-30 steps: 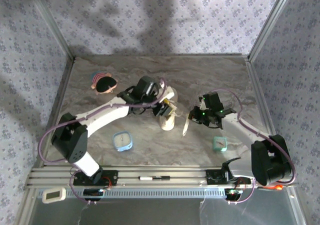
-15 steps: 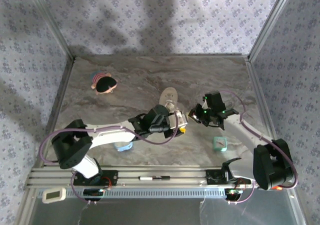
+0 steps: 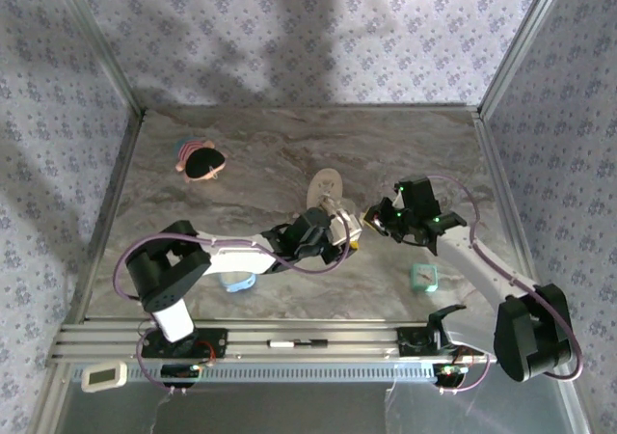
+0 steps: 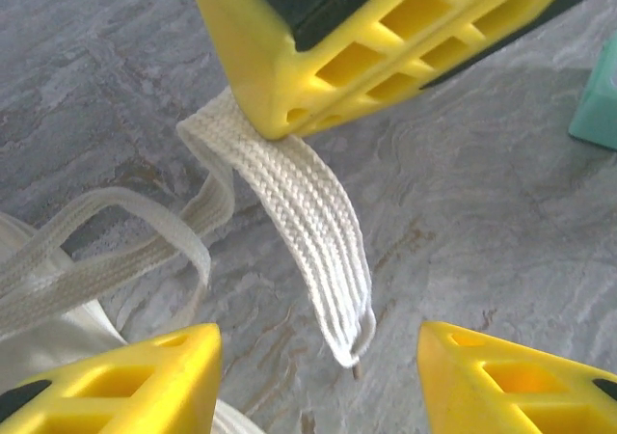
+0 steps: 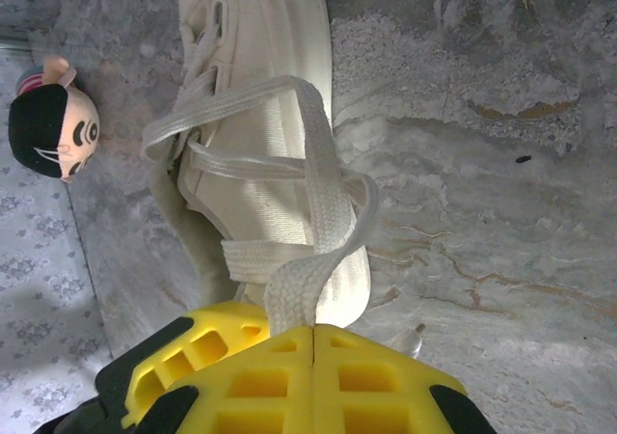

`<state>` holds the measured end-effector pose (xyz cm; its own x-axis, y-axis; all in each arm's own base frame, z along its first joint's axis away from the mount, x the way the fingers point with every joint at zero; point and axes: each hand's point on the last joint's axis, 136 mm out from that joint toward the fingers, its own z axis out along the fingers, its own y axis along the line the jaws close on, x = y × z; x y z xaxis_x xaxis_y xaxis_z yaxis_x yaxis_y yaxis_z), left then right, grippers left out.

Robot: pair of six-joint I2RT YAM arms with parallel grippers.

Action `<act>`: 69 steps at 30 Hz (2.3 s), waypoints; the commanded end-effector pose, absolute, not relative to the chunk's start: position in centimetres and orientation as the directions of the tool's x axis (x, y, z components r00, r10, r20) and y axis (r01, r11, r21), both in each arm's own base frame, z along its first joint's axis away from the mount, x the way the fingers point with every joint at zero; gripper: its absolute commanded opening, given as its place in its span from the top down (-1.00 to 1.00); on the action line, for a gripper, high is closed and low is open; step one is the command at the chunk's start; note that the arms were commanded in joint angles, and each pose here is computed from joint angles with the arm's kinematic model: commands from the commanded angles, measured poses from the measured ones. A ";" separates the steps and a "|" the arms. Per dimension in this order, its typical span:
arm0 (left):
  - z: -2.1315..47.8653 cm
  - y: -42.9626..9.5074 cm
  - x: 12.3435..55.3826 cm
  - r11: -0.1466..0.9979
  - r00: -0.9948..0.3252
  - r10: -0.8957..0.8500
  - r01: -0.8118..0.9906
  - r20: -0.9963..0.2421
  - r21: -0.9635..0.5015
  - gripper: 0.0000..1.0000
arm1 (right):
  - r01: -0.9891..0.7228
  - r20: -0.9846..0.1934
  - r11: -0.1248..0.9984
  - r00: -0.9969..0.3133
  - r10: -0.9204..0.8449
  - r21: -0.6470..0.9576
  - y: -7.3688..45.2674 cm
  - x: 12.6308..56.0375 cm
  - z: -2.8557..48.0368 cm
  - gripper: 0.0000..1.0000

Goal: Tie the shoes

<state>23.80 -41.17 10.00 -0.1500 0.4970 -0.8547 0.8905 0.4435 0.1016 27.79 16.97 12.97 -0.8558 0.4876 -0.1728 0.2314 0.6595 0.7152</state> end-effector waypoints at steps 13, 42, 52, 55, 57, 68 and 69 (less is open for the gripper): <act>12.2 -39.7 25.1 0.491 -0.104 0.469 0.856 -0.877 0.161 1.00 | 0.238 -0.156 0.624 -0.846 0.509 0.744 17.1 27.1 14.3 0.98; 14.0 -38.2 26.3 -0.081 0.338 0.561 0.931 -0.755 0.356 1.00 | 0.159 -0.141 0.646 -0.911 0.388 0.747 17.7 35.7 8.2 -0.22; 14.5 -39.9 28.8 -0.094 0.387 0.529 0.911 -0.755 0.401 1.00 | 0.164 -0.063 0.608 -0.940 0.335 0.777 20.3 36.9 5.6 0.01; 14.4 -40.6 29.9 -0.065 0.401 0.514 0.900 -0.758 0.432 1.00 | 0.160 -0.059 0.602 -0.943 0.327 0.782 20.4 36.9 5.7 0.31; 14.4 -41.1 30.3 -0.055 0.409 0.500 0.895 -0.763 0.443 1.00 | 0.163 -0.061 0.605 -0.941 0.332 0.779 20.2 36.9 5.7 0.57; 15.1 -42.5 31.4 -0.060 0.440 0.465 0.882 -0.769 0.468 1.00 | 0.137 -0.094 0.607 -0.938 0.333 0.783 19.9 37.1 7.0 1.00; 15.3 -42.5 31.6 -0.052 0.446 0.461 0.877 -0.767 0.478 1.00 | 0.130 -0.099 0.606 -0.939 0.330 0.785 19.9 37.0 7.2 1.00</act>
